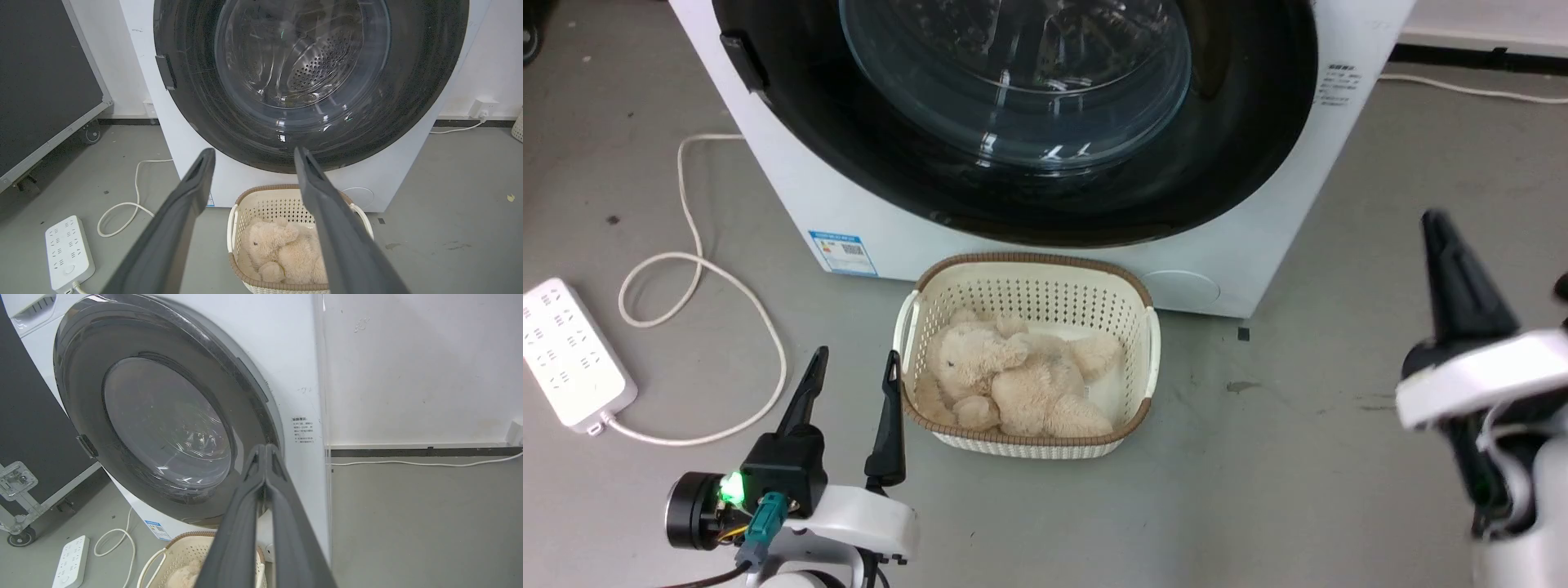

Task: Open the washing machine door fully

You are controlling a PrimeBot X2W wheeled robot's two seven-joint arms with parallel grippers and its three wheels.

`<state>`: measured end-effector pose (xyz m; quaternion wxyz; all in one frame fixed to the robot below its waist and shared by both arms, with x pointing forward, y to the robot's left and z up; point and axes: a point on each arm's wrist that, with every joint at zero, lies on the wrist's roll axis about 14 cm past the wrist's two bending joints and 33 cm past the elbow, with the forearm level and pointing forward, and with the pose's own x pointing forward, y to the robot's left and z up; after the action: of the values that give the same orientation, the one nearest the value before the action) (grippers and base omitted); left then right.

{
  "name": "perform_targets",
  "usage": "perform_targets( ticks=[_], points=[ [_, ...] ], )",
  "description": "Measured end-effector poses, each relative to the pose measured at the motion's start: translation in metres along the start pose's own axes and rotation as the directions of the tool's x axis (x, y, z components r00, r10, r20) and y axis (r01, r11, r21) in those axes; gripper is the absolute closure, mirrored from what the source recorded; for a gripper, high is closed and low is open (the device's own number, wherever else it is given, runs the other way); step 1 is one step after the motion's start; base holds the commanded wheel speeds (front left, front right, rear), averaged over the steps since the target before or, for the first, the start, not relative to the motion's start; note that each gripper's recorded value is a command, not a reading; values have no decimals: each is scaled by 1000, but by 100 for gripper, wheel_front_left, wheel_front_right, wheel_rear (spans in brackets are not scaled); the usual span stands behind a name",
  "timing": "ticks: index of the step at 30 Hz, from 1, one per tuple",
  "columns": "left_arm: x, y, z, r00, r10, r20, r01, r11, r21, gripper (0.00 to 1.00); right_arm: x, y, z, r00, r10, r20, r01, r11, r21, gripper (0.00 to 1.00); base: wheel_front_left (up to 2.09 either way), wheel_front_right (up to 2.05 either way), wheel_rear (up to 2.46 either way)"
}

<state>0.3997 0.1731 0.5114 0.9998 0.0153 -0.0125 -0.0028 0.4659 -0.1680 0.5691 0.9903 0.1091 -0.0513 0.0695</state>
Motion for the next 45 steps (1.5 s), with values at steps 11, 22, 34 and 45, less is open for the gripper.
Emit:
perform_targets(
  ticks=[11, 22, 34, 45],
  points=[
    [8, 5, -5, 1000, 18, 4, -18, 1000, 0, 0, 54, -5, 8, 1000, -9, -19, 12, 983, 184, 100, 0, 0, 0],
    [16, 11, -14, 999, 36, -2, -36, 999, 7, 0, 108, -7, -18, 988, 24, -154, 39, 918, 394, 100, 0, 0, 0],
    [17, 19, -24, 998, 66, -17, -66, 998, 12, 0, 156, -14, -46, 943, 78, -322, 119, 828, 548, 100, 0, 0, 0],
    [21, 25, -32, 996, 90, -22, -89, 996, 20, 0, 188, 0, -57, 903, 184, -389, 134, 739, 660, 100, 0, 0, 0]
  ],
)
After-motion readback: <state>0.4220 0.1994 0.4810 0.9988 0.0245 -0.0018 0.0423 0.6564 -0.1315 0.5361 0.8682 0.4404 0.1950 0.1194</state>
